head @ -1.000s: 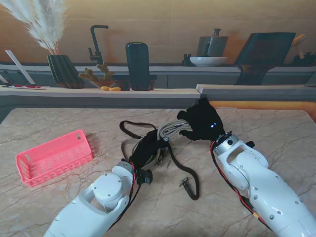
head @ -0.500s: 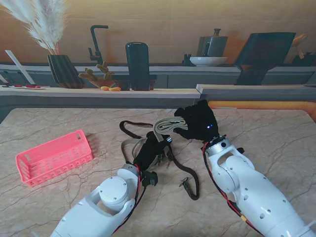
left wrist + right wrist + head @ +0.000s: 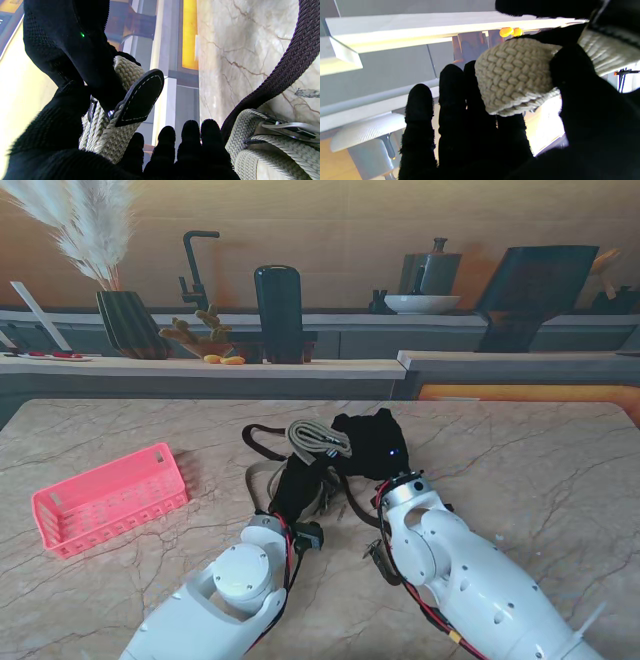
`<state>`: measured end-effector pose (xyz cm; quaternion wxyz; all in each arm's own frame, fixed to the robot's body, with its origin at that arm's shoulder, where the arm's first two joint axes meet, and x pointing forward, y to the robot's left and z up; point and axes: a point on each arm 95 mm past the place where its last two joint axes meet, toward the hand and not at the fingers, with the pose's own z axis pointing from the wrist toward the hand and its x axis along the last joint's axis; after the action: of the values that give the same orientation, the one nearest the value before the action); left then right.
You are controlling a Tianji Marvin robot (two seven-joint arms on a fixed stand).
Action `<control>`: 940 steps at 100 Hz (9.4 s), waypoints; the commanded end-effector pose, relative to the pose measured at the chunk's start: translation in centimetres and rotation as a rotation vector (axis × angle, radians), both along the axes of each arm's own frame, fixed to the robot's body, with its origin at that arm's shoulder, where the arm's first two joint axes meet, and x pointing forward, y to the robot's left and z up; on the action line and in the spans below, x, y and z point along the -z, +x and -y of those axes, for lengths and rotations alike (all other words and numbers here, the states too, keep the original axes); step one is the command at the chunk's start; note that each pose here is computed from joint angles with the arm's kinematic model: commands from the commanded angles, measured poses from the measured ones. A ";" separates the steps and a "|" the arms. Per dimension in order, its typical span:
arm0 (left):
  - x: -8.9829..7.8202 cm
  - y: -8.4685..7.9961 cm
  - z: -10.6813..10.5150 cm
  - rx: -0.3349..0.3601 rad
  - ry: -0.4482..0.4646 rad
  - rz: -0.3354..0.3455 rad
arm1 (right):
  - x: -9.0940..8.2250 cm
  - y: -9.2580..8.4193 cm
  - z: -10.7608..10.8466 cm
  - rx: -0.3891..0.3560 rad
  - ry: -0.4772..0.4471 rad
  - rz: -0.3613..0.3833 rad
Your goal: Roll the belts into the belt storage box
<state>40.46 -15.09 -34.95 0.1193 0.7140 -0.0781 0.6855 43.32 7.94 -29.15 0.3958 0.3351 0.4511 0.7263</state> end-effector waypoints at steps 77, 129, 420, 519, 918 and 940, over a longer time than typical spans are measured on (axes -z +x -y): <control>-1.5 -0.2 1.2 -0.128 -0.045 -0.018 | 3.4 -2.7 -4.4 -0.141 0.163 -0.205; -2.0 -0.2 -0.1 -0.206 -0.093 -0.043 | 2.6 -5.1 -1.6 -0.129 0.189 -0.416; 0.0 5.7 -26.8 -0.241 1.491 -0.438 | 3.5 -4.0 4.2 0.106 0.169 -0.343; -0.7 4.2 -27.2 -0.236 1.434 -0.494 | 3.6 -3.9 4.2 0.112 0.182 -0.333; -2.7 -3.2 -9.0 0.124 0.573 0.033 | 1.8 -6.6 10.9 -0.324 -0.460 -0.411; -2.5 -2.7 -8.2 0.117 0.543 0.003 | 2.1 -7.0 11.9 -0.362 -0.576 -0.418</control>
<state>37.75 -6.39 -32.29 -0.0466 0.7059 -0.3068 0.6367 36.59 -3.85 -31.05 0.2379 0.2765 0.7531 0.5475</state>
